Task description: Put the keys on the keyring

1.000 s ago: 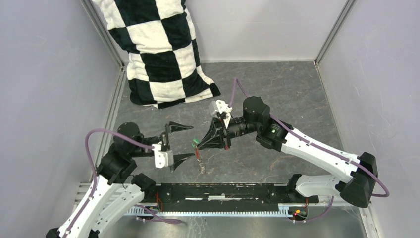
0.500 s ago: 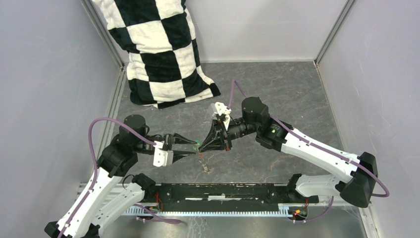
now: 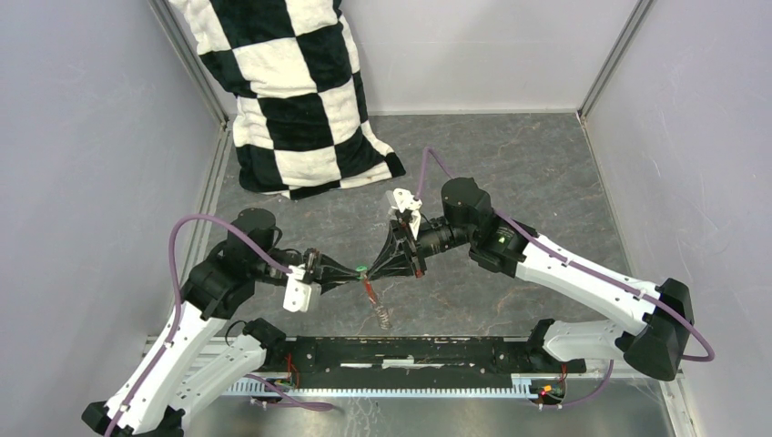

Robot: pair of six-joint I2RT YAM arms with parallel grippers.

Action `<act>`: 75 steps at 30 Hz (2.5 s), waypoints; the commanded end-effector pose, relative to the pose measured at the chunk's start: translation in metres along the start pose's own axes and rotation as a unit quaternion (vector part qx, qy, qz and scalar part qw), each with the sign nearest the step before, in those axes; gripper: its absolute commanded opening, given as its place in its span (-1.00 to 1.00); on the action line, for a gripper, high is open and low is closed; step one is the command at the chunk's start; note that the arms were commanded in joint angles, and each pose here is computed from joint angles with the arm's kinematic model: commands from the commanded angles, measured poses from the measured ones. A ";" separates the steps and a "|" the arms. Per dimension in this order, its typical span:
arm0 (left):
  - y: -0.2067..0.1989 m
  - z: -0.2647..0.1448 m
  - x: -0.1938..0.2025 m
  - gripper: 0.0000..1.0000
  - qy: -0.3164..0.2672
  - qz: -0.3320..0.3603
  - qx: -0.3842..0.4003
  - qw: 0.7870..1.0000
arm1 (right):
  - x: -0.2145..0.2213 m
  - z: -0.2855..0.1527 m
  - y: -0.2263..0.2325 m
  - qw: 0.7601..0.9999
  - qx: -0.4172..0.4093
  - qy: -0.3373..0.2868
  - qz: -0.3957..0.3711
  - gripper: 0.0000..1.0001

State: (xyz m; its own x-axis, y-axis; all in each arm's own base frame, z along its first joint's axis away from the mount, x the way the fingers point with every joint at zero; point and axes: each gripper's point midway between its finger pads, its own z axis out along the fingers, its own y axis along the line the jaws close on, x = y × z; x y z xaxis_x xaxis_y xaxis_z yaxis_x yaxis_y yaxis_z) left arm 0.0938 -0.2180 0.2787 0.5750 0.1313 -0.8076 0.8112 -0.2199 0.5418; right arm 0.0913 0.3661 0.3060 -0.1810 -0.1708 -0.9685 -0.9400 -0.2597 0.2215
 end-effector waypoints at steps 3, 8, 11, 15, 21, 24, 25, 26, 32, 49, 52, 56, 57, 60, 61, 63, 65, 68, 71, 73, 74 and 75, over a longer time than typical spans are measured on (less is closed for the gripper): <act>0.008 -0.007 -0.008 -0.90 0.009 0.098 -0.009 0.995 | -0.031 -0.005 -0.007 0.999 0.022 -0.028 -0.038 -1.00; 0.009 -0.012 -0.001 -0.96 0.035 0.183 -0.025 0.982 | -0.033 -0.008 -0.018 0.998 0.050 -0.033 -0.034 -0.99; 0.016 -0.015 0.002 -0.96 0.048 0.218 -0.050 0.974 | -0.035 -0.009 -0.025 0.997 0.067 -0.037 -0.029 -1.00; 0.021 -0.017 0.005 -0.96 0.058 0.241 -0.062 0.967 | -0.043 -0.009 -0.027 0.995 0.078 -0.059 -0.029 -1.00; 0.019 -0.015 0.008 -0.95 0.056 0.229 -0.059 0.970 | -0.047 -0.008 -0.025 0.993 0.072 -0.088 -0.025 -1.00; 0.016 -0.014 0.008 -0.95 0.052 0.228 -0.057 0.971 | -0.048 -0.009 -0.026 0.992 0.078 -0.097 -0.025 -1.00; 0.015 -0.014 0.008 -0.95 0.049 0.225 -0.056 0.971 | -0.048 -0.010 -0.027 0.991 0.081 -0.099 -0.025 -1.00; 0.012 -0.013 0.007 -0.95 0.045 0.223 -0.054 0.972 | -0.049 -0.011 -0.028 0.991 0.085 -0.103 -0.027 -0.99; -0.006 -0.009 0.008 -0.76 0.025 0.201 -0.025 0.979 | -0.055 -0.014 -0.026 0.988 0.088 -0.126 -0.031 -1.00; 0.055 -0.025 -0.046 0.78 -0.008 0.048 -0.137 0.989 | -0.048 -0.023 -0.008 0.981 0.063 -0.178 -0.055 -1.00; 0.054 -0.017 -0.062 0.66 -0.051 -0.009 -0.105 0.993 | -0.044 -0.022 -0.012 0.981 0.069 -0.170 -0.060 -0.99; 0.042 -0.003 -0.060 0.29 -0.073 -0.075 -0.032 0.994 | -0.045 -0.021 -0.014 0.981 0.070 -0.169 -0.062 -1.00; 0.041 -0.001 -0.057 0.22 -0.070 -0.087 -0.025 0.993 | -0.045 -0.021 -0.014 0.981 0.071 -0.169 -0.063 -1.00; 0.040 0.003 -0.052 0.08 -0.068 -0.114 -0.014 0.991 | -0.047 -0.021 -0.015 0.981 0.073 -0.168 -0.067 -1.00; 0.039 0.004 -0.051 0.00 -0.069 -0.120 -0.011 0.990 | -0.048 -0.021 -0.014 0.981 0.072 -0.169 -0.069 -1.00; 0.039 0.005 -0.047 -0.09 -0.067 -0.130 -0.009 0.989 | -0.049 -0.021 -0.014 0.980 0.073 -0.169 -0.070 -1.00; 0.039 0.006 -0.043 -0.14 -0.061 -0.139 -0.013 0.988 | -0.049 -0.021 -0.014 0.980 0.073 -0.168 -0.071 -1.00; 0.040 0.005 -0.040 -0.24 -0.053 -0.141 -0.023 0.988 | -0.049 -0.022 -0.014 0.980 0.073 -0.168 -0.071 -1.00; 0.040 0.005 -0.036 -0.33 -0.047 -0.144 -0.030 0.988 | -0.050 -0.022 -0.013 0.980 0.074 -0.170 -0.072 -1.00; 0.039 0.005 -0.033 -0.39 -0.043 -0.148 -0.033 0.988 | -0.052 -0.023 -0.013 0.979 0.077 -0.173 -0.074 -1.00; 0.038 0.005 -0.030 -0.42 -0.041 -0.153 -0.033 0.987 | -0.053 -0.024 -0.013 0.979 0.079 -0.174 -0.075 -1.00; 0.037 0.005 -0.029 -0.44 -0.039 -0.157 -0.034 0.986 | -0.054 -0.025 -0.013 0.978 0.080 -0.177 -0.077 -1.00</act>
State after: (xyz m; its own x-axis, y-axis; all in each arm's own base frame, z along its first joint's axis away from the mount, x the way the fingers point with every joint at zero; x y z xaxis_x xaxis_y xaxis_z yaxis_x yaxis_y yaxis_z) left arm 0.1089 -0.2367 0.3267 0.3479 0.0885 -0.9333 0.9330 -0.1301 0.3355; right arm 0.1194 0.3615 0.3208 -0.1804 0.1048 -0.9780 -0.9788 -0.1171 0.1680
